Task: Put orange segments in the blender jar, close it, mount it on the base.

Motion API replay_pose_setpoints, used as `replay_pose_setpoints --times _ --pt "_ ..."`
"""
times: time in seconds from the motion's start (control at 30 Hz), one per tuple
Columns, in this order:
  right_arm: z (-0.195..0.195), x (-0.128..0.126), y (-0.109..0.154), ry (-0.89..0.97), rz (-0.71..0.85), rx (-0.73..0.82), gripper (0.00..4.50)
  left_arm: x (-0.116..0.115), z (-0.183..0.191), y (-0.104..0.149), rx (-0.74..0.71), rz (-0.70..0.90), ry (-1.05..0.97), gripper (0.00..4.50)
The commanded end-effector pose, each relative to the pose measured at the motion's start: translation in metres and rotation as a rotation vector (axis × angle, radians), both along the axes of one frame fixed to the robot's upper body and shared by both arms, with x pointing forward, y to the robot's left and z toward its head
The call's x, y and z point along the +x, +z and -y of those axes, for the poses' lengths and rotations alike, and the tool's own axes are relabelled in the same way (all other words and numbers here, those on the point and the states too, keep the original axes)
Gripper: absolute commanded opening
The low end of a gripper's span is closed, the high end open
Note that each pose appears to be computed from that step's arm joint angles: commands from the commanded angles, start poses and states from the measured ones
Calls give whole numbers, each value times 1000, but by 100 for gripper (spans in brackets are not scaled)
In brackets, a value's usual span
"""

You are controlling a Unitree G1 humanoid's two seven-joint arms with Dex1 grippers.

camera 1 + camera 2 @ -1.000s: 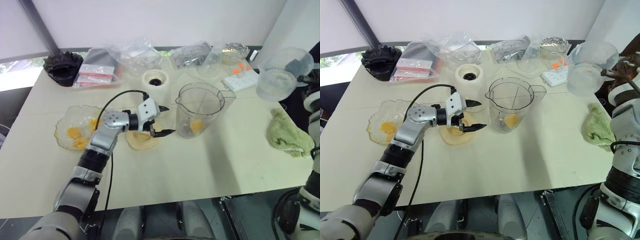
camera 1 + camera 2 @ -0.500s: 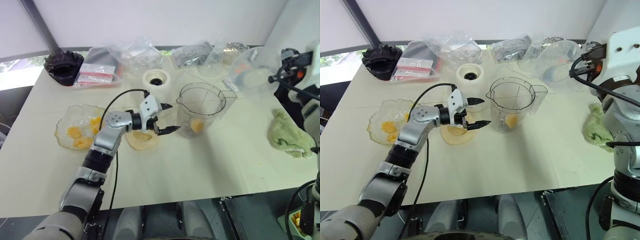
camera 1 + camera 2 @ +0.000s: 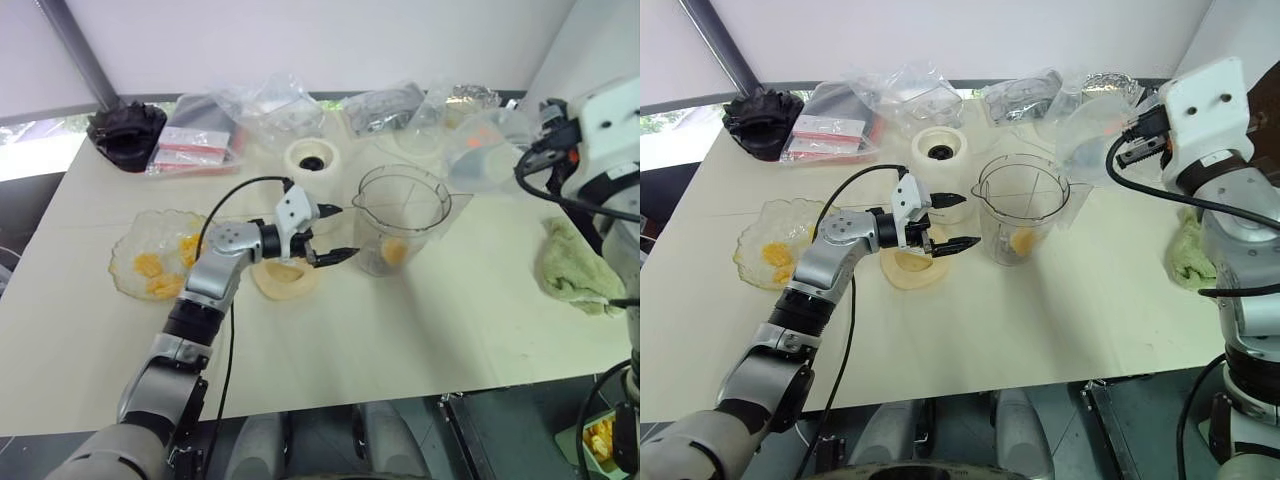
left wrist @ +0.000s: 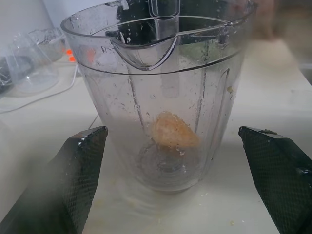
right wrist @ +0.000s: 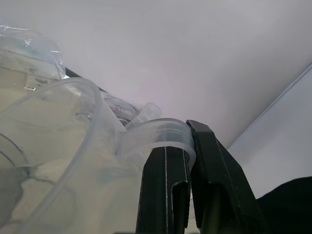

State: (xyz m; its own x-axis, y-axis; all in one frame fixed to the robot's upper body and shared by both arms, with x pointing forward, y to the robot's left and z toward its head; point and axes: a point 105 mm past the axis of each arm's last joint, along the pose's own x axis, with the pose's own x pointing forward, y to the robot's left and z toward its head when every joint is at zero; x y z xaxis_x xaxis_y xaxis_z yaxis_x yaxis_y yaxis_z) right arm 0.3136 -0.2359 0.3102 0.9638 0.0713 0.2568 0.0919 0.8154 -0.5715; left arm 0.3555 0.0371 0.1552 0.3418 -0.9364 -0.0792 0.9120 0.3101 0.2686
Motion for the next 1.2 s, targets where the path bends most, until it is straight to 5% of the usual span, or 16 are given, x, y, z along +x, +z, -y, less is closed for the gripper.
replay_pose_setpoints --times 0.03,0.3,0.57,0.77,0.97,1.2 --pt "-4 -12 25 2 112 -36 6 -1 1 17 -24 55 -9 450" --pt "0 -11 24 -17 108 -25 6 -1 2 17 -21 60 -12 450" --pt "32 -8 4 -123 67 328 6 -1 2 16 -16 63 -12 450" --pt "83 -14 -20 -284 107 752 6 -2 1 16 -4 71 -14 450" --pt "109 -18 -42 -354 136 962 6 -1 0 16 2 74 -14 450" --pt "125 1 -93 -415 72 954 6 -2 1 17 6 75 -23 450"
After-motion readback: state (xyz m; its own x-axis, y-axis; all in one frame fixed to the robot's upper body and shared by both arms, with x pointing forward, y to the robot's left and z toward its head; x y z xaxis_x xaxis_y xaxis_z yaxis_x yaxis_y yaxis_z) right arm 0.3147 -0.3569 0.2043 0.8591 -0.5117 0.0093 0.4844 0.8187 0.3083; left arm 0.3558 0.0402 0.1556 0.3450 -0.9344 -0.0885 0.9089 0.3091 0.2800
